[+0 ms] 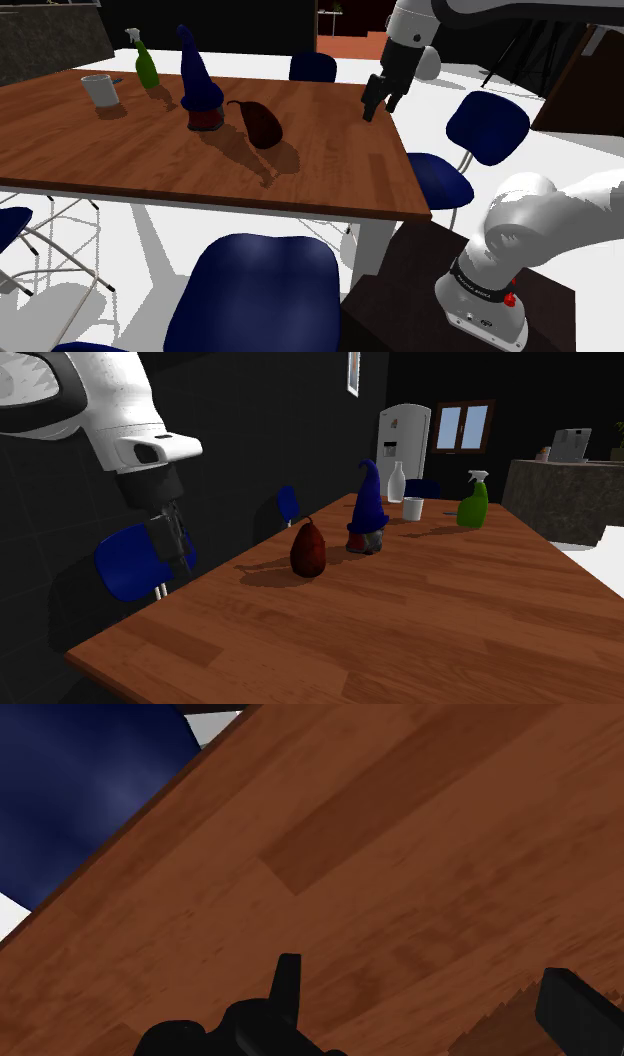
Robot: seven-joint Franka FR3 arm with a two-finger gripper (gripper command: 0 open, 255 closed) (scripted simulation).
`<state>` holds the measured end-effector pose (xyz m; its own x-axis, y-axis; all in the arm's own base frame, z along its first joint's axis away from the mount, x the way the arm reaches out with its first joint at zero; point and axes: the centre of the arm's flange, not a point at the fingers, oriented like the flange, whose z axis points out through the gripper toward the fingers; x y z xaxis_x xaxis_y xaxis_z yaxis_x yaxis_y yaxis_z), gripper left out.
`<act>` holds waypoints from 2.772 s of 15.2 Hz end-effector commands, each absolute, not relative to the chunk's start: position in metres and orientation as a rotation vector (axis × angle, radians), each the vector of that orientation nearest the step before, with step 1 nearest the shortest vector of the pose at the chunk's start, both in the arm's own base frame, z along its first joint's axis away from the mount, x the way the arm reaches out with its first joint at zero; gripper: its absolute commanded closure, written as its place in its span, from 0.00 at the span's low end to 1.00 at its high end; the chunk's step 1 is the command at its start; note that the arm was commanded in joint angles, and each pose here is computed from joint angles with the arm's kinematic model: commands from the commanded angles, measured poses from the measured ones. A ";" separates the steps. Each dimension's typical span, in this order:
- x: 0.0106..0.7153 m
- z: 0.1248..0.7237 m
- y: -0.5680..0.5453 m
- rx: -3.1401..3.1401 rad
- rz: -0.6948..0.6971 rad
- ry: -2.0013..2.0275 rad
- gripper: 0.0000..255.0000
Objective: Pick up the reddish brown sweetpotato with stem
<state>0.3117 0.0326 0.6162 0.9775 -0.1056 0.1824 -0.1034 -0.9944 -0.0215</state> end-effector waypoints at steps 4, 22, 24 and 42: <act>0.349 0.620 0.049 -3.121 -0.284 0.161 0.00; 0.569 0.640 0.150 -3.177 -0.259 0.141 0.00; 0.594 0.641 0.162 -3.184 -0.256 0.138 0.00; 0.628 0.603 0.177 -3.192 -0.252 0.135 1.00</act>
<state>0.6278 0.1769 0.6044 0.9836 -0.0797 0.1618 -0.0899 -0.9943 0.0566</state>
